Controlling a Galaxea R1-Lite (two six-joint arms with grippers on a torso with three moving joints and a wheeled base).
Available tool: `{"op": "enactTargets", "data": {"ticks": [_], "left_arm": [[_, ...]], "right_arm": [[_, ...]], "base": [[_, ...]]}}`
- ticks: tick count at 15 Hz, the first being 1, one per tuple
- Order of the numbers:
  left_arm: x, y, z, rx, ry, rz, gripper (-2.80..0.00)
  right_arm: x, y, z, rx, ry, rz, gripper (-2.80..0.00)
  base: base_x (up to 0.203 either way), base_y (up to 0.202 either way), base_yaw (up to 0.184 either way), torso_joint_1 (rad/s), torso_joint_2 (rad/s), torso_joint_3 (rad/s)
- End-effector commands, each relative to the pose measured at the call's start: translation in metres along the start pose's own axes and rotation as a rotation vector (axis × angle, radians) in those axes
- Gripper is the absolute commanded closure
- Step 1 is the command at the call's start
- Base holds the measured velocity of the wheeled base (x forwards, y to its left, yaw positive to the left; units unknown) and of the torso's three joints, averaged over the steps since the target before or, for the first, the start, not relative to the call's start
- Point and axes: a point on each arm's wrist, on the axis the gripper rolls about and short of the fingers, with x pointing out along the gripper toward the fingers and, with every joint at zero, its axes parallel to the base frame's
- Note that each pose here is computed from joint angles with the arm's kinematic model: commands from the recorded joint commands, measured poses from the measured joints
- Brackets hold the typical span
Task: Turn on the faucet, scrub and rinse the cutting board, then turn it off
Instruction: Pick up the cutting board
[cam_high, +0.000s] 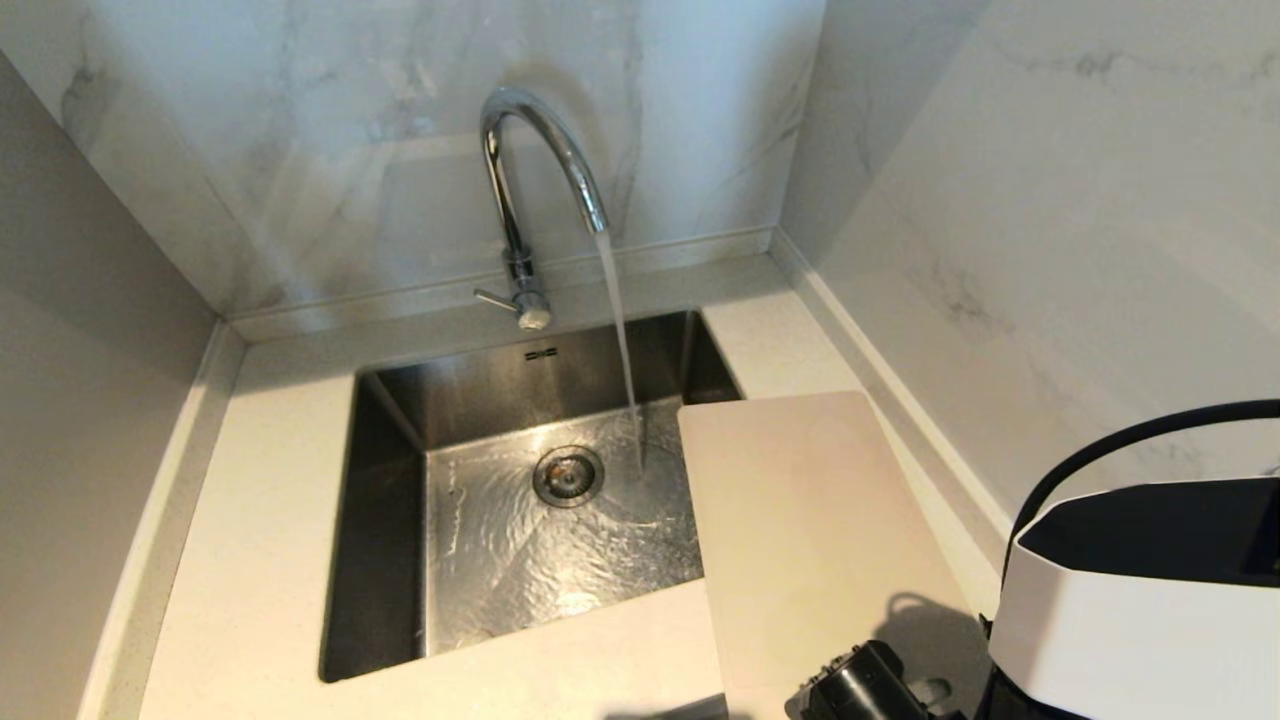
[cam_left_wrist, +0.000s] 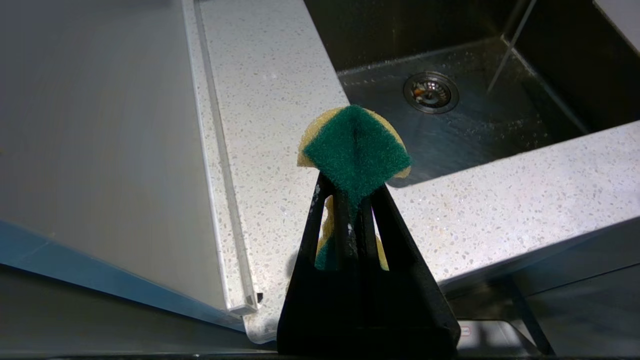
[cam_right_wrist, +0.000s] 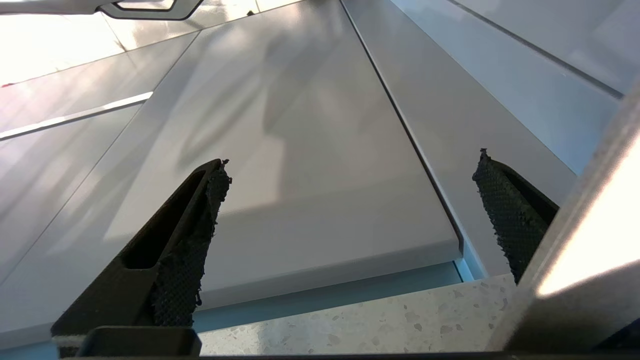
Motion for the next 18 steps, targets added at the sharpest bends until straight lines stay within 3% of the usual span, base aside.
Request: {"op": "enactTargets", "data": {"ticks": [1, 3, 4, 18], "left_arm": [[0.0001, 0.0000, 0.0001, 0.000, 0.000, -0.001, 0.00], [0.0001, 0.0000, 0.0001, 0.000, 0.000, -0.001, 0.00], [0.0001, 0.0000, 0.0001, 0.001, 0.000, 0.001, 0.00], [0.0001, 0.0000, 0.0001, 0.000, 0.000, 0.001, 0.00]], "right_arm": [[0.0029, 0.0021, -0.0002, -0.010, 0.006, 0.015, -2.80], [0.0030, 0.0019, -0.0005, -0.011, 0.007, 0.015, -2.80], [0.0030, 0.0019, -0.0005, -0.010, 0.007, 0.015, 0.00], [0.0030, 0.0016, -0.0002, -0.011, 0.006, 0.013, 0.00]], "base": [[0.000, 0.000, 0.000, 0.000, 0.00, 0.000], [0.000, 0.000, 0.000, 0.000, 0.00, 0.000], [0.000, 0.000, 0.000, 0.000, 0.00, 0.000], [0.000, 0.000, 0.000, 0.000, 0.00, 0.000]]}}
